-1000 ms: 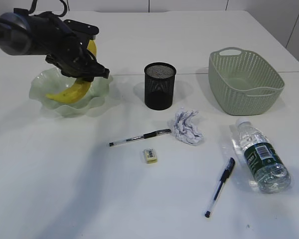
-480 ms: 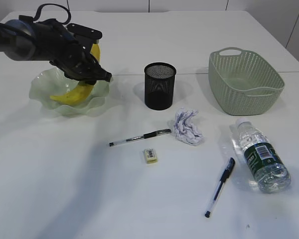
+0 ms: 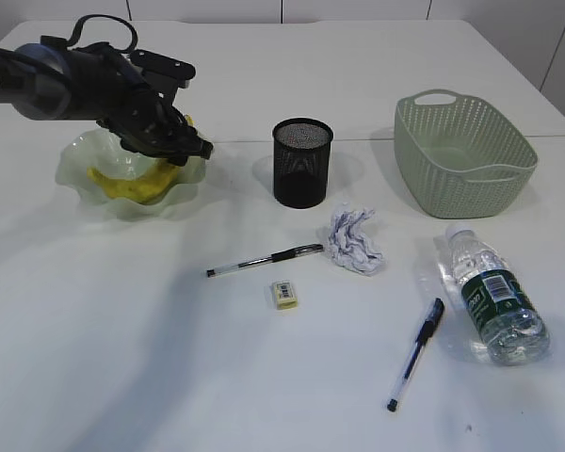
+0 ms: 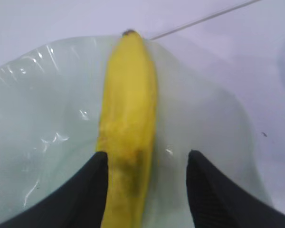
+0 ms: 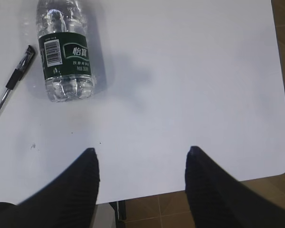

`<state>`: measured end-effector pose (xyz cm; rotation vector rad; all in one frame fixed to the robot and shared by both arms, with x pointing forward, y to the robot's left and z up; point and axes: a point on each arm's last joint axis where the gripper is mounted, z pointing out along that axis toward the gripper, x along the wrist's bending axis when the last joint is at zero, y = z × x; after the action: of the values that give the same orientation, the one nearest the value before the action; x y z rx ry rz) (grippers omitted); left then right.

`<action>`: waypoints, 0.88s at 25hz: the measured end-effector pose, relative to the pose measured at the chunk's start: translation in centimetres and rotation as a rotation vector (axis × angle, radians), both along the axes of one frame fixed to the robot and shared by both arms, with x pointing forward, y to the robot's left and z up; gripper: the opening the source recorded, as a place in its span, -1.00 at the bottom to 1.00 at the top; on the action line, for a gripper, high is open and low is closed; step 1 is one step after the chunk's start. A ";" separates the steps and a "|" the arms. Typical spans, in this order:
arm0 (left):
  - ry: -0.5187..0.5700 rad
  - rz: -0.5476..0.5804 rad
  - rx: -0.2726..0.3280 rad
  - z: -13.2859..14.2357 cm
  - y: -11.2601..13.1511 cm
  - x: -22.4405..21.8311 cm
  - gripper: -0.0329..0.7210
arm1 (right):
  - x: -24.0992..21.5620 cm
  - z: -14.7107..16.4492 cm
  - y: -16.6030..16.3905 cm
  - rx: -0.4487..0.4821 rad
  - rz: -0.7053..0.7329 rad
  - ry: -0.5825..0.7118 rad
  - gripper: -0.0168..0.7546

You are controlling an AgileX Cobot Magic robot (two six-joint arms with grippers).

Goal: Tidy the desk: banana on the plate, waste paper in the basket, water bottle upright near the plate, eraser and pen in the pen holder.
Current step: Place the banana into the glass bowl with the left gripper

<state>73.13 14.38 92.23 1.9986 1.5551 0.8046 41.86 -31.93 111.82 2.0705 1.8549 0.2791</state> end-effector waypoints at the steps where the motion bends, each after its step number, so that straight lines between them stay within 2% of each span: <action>1: 0.000 0.000 0.000 0.0 0.0 0.0 0.09 | 0.0 0.0 0.0 0.000 0.000 0.000 0.16; 7: -0.005 -0.006 0.008 0.0 0.0 0.0 0.10 | 0.0 0.0 0.0 0.002 0.000 0.000 0.16; 10: -0.033 -0.017 0.027 1.0 0.1 0.2 0.10 | 0.1 -0.1 0.1 0.016 0.001 0.003 0.16; 15: -0.132 -0.026 0.050 5.3 0.2 0.5 0.10 | 1.0 -0.7 0.4 0.048 0.018 0.020 0.16; 22: -0.267 0.034 0.014 13.2 2.0 -0.1 0.10 | 2.6 -0.8 1.0 0.094 0.109 -0.052 0.16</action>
<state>72.98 16.39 105.40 1.7927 1.4347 1.0508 44.45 -30.89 110.98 2.0045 1.9610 0.4518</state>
